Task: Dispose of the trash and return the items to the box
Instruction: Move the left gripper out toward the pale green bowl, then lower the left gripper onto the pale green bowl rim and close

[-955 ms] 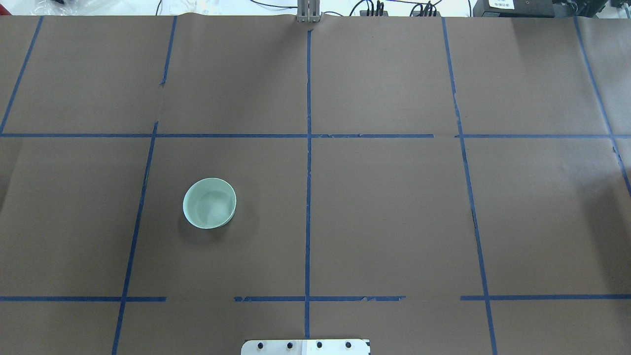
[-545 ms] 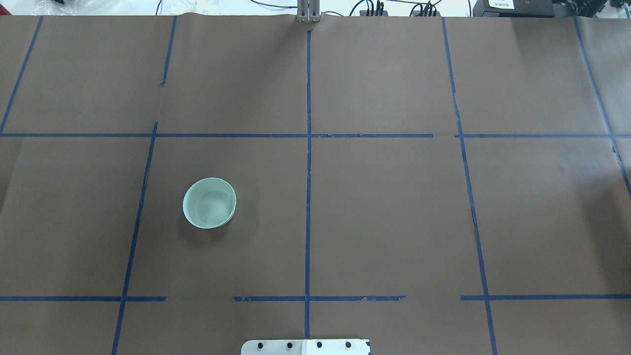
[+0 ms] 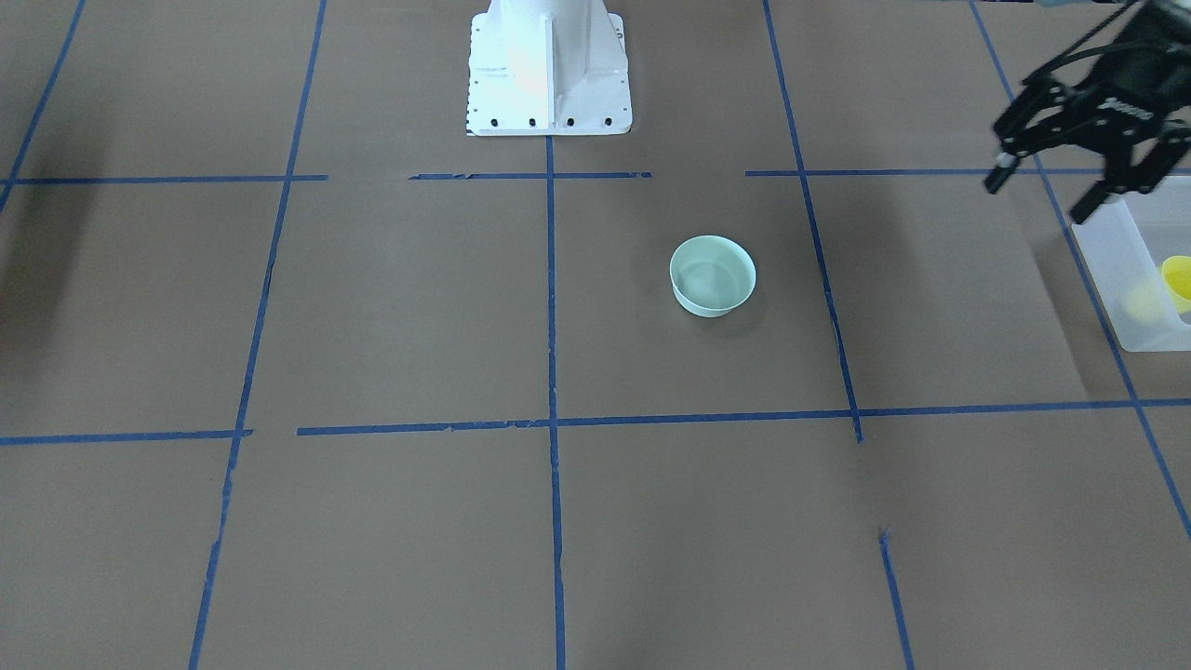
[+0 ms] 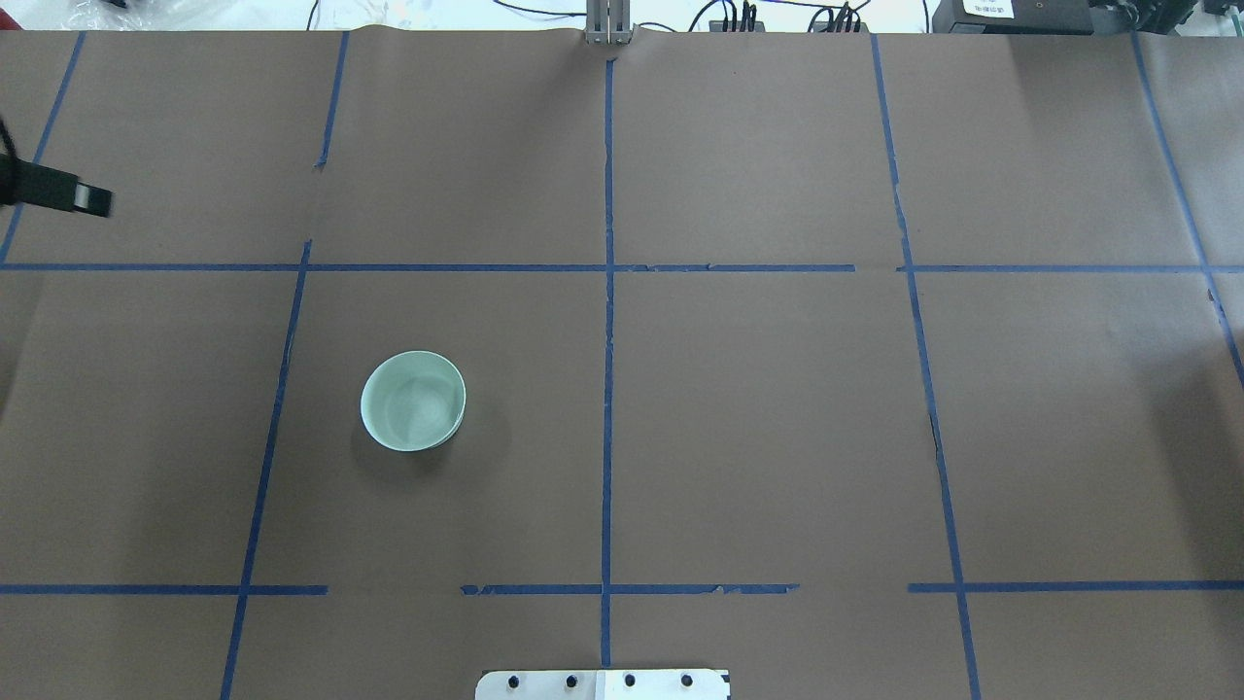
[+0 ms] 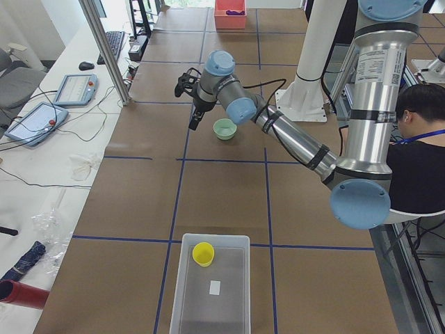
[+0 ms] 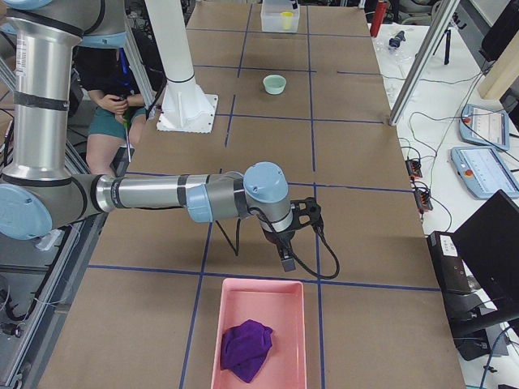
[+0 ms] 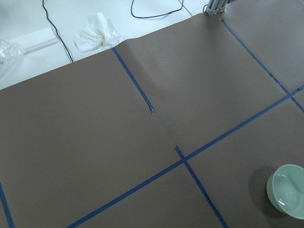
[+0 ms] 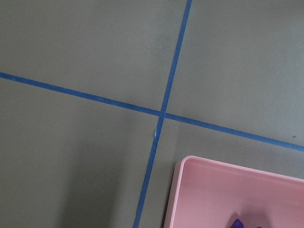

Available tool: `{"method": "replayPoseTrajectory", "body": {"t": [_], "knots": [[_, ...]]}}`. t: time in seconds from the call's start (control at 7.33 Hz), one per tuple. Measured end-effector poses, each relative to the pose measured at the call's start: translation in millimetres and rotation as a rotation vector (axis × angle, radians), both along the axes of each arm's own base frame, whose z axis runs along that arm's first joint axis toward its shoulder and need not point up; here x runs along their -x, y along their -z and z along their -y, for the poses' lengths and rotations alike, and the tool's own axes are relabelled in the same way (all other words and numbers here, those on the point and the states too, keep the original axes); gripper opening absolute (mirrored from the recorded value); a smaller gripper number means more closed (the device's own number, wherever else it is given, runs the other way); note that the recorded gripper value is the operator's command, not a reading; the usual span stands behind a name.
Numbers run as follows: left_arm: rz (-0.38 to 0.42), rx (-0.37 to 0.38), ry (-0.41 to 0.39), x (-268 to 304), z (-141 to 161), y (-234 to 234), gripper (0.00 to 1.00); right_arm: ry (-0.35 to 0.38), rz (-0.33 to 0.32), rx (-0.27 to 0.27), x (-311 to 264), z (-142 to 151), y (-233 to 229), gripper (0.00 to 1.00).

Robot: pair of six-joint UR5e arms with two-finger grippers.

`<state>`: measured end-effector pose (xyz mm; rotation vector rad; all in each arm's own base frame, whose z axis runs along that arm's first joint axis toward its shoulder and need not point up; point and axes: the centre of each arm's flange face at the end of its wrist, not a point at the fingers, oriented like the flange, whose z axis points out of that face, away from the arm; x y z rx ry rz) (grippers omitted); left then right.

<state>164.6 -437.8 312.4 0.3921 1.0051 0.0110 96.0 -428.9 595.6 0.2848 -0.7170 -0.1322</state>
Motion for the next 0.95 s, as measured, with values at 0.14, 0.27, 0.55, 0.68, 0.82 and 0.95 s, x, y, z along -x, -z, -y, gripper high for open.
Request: {"method": "replayPoseTrajectory", "body": {"t": [0.14,0.27,0.55,0.68,0.82,0.95], "knots": [[-0.044,0.139,0.038,-68,-28,13,0.55,0.000,0.000,0.003,0,-2,-2,1.00],[-0.074,0.256,0.078,-128,-56,21,0.53,0.000,-0.001,0.005,0,-3,-3,1.00],[-0.075,0.392,0.141,-223,-85,17,0.53,0.000,-0.001,0.008,0,-5,-4,1.00],[-0.058,0.412,0.154,-246,-85,11,0.53,0.000,-0.001,0.007,0,-6,-4,1.00],[-0.036,0.409,0.154,-256,-82,2,0.53,0.000,-0.001,0.005,0,-6,-4,1.00],[-0.005,0.388,0.143,-260,-78,-8,0.53,0.001,-0.001,0.001,0,-6,-4,1.00]]}}
